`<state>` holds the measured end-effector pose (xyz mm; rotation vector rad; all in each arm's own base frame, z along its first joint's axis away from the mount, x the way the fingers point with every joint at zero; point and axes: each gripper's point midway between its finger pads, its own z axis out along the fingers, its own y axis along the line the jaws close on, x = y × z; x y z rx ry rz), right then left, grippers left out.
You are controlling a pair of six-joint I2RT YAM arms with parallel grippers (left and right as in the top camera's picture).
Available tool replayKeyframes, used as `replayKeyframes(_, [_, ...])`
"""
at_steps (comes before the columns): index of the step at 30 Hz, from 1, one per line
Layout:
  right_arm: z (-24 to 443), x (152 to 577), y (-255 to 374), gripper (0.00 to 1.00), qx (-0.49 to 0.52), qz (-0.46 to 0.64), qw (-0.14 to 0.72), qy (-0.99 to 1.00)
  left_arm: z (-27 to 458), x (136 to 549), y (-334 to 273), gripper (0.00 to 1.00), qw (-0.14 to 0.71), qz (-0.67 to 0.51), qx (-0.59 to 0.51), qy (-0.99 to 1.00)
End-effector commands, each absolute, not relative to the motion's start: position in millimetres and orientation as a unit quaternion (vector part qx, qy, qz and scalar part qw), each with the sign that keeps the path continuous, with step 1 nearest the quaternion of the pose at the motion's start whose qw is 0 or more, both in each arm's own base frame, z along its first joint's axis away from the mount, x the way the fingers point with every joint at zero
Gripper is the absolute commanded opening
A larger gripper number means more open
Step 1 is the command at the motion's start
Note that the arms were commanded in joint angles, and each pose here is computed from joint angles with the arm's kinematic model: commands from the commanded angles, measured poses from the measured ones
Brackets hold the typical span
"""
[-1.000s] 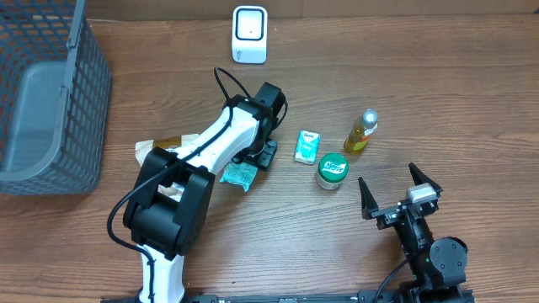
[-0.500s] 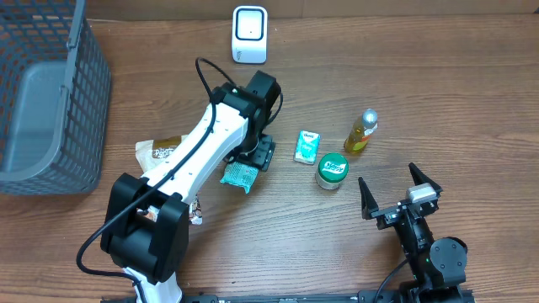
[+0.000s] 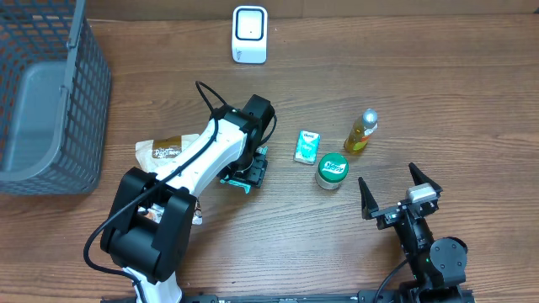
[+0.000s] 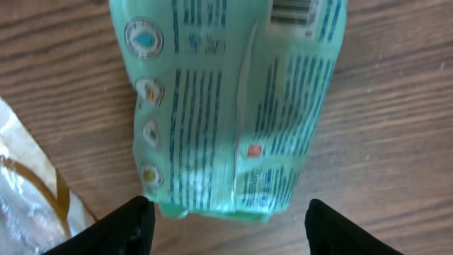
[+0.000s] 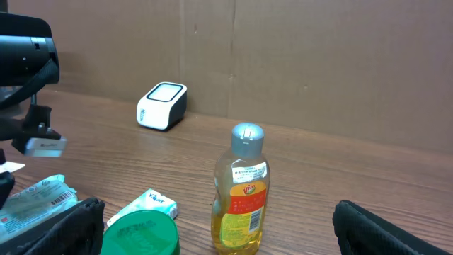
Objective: Scan the item barcode
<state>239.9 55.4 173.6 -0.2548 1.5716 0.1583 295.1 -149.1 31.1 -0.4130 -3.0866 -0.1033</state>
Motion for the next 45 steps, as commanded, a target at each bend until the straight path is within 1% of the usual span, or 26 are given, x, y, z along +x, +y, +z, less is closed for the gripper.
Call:
replayKeyframes(1, [171, 240, 54, 1.0, -0.11, 0.069, 0.698, 0.704, 25, 294, -145, 0.7, 0.015, -0.038, -0.125, -0.991])
replayKeyframes(3, [171, 240, 54, 1.0, -0.11, 0.069, 0.698, 0.704, 24, 298, -146, 0.65, 0.008, -0.037, -0.126, -0.991])
replayKeyframes(4, [171, 240, 54, 1.0, -0.11, 0.069, 0.698, 0.704, 24, 300, -147, 0.59, 0.004, -0.035, -0.128, -0.991])
replayKeyframes(6, [171, 240, 54, 1.0, -0.11, 0.069, 0.698, 0.704, 24, 303, -149, 0.51, -0.004, -0.032, -0.128, -0.991])
replayKeyframes(8, [171, 240, 54, 1.0, -0.11, 0.069, 0.698, 0.704, 24, 305, -149, 0.51, -0.006, -0.032, -0.127, -0.991])
replayKeyframes(9, [171, 240, 54, 1.0, -0.11, 0.069, 0.698, 0.704, 24, 305, -148, 0.49, -0.006, -0.032, -0.125, -0.992])
replayKeyframes(11, [171, 240, 54, 1.0, -0.11, 0.069, 0.698, 0.704, 24, 306, -146, 0.41, -0.005, -0.031, -0.121, -0.992])
replayKeyframes(12, [171, 240, 54, 1.0, -0.11, 0.069, 0.698, 0.704, 24, 307, -144, 0.39, -0.005, -0.031, -0.119, -0.992])
replayKeyframes(14, [171, 240, 54, 1.0, -0.11, 0.069, 0.698, 0.704, 24, 307, -141, 0.39, -0.003, -0.032, -0.115, -0.993])
replayKeyframes(17, [171, 240, 54, 1.0, -0.11, 0.069, 0.698, 0.704, 22, 305, -138, 0.41, 0.002, -0.034, -0.112, -0.993])
replayKeyframes(18, [171, 240, 54, 1.0, -0.11, 0.069, 0.698, 0.704, 21, 304, -137, 0.43, 0.004, -0.035, -0.112, -0.993])
replayKeyframes(20, [171, 240, 54, 1.0, -0.11, 0.069, 0.698, 0.704, 17, 301, -136, 0.44, 0.006, -0.035, -0.112, -0.993])
replayKeyframes(24, [171, 240, 54, 1.0, -0.11, 0.069, 0.698, 0.704, 4, 295, -134, 0.46, 0.009, -0.034, -0.112, -0.993])
replayKeyframes(28, [172, 240, 54, 1.0, -0.11, 0.069, 0.698, 0.704, -8, 289, -130, 0.51, 0.01, -0.036, -0.112, -0.993])
replayKeyframes(33, [171, 240, 54, 1.0, -0.11, 0.069, 0.698, 0.704, -13, 290, -127, 0.54, 0.004, -0.03, -0.105, -0.994])
replayKeyframes(34, [171, 240, 54, 1.0, -0.11, 0.069, 0.698, 0.704, -12, 291, -129, 0.56, 0.004, -0.024, -0.104, -0.994])
replayKeyframes(37, [171, 240, 54, 1.0, -0.11, 0.069, 0.698, 0.704, -2, 297, -141, 0.6, 0.005, 0.006, -0.102, -0.995])
replayKeyframes(40, [171, 240, 54, 1.0, -0.11, 0.069, 0.698, 0.704, 17, 308, -152, 0.66, -0.002, 0.025, -0.114, -0.993])
replayKeyframes(42, [171, 240, 54, 1.0, -0.11, 0.069, 0.698, 0.704, 37, 318, -157, 0.7, -0.009, 0.027, -0.118, -0.993])
replayKeyframes(45, [171, 240, 54, 1.0, -0.11, 0.069, 0.698, 0.704, 64, 327, -159, 0.79, -0.011, 0.034, -0.126, -0.991])
